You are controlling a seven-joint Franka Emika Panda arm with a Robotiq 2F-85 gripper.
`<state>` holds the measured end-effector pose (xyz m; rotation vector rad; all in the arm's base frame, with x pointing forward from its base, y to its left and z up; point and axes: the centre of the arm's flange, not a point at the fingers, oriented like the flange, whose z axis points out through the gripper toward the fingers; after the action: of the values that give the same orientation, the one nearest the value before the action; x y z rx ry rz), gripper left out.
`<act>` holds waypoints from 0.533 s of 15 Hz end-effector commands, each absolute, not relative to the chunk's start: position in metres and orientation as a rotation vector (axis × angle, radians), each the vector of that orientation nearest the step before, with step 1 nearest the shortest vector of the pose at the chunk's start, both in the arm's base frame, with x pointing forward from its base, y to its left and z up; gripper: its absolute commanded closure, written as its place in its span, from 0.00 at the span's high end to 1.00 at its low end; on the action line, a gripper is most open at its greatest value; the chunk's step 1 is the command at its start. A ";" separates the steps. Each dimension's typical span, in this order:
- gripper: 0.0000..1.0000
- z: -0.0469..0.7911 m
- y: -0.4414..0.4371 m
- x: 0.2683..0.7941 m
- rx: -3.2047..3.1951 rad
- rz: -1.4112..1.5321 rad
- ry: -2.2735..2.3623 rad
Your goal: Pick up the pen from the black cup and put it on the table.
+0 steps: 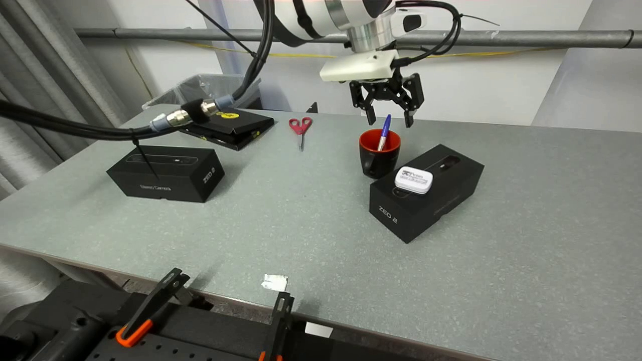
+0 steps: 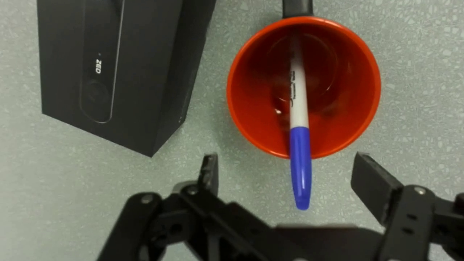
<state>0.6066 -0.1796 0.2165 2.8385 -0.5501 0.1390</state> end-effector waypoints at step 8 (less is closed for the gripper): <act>0.12 0.213 -0.182 0.626 2.821 0.192 -0.603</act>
<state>0.6157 -0.1800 0.2147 2.8308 -0.5581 0.1548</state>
